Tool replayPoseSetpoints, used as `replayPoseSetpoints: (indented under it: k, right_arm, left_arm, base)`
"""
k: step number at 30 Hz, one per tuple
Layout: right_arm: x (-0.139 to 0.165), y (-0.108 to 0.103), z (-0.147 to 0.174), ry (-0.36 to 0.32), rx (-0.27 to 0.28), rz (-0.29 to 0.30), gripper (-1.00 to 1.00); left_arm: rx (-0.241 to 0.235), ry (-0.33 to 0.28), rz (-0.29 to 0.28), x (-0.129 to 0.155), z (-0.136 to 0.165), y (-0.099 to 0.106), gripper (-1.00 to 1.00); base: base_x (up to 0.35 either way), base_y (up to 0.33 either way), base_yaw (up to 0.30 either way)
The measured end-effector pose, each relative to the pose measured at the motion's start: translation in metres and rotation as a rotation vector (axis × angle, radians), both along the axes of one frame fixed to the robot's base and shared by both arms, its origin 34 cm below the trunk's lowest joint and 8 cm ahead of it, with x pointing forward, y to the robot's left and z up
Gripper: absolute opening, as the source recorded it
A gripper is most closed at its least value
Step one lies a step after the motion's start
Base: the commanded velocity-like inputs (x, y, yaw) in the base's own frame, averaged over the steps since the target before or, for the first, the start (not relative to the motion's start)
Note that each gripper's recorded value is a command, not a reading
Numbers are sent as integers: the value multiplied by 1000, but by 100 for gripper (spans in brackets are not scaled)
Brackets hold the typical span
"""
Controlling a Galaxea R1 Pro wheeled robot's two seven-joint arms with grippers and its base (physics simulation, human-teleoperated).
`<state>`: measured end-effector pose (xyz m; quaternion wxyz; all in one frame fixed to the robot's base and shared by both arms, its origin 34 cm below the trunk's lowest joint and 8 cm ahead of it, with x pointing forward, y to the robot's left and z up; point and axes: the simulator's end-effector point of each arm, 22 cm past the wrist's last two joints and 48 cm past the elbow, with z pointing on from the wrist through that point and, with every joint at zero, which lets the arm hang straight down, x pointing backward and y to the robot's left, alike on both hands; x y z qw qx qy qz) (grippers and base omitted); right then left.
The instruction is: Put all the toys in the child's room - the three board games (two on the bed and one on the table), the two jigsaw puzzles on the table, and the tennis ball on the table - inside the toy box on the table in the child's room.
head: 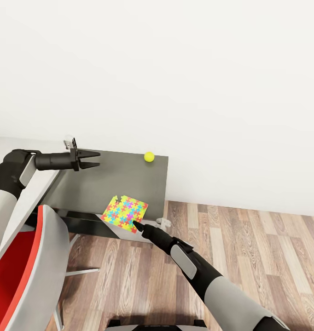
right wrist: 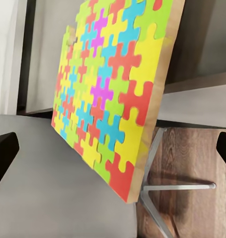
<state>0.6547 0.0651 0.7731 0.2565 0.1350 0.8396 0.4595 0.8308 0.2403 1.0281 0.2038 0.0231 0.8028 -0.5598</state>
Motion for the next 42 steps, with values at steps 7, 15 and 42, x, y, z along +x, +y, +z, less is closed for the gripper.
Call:
replayPoseSetpoints:
  k: [7,15,42]
  right_arm:
    - [0,0,0,0,0,0,100]
    - [0,0,0,0,-1,-1,100]
    - [0,-1,-2,4,-7,-2,100]
  left_arm:
    - [1,0,-1,0,0,0,100]
    - [1,1,-1,0,0,0,100]
    - [2,1,-1,0,0,0,100]
  base:
    - [0,34,0]
    - [0,22,0]
    - [0,27,0]
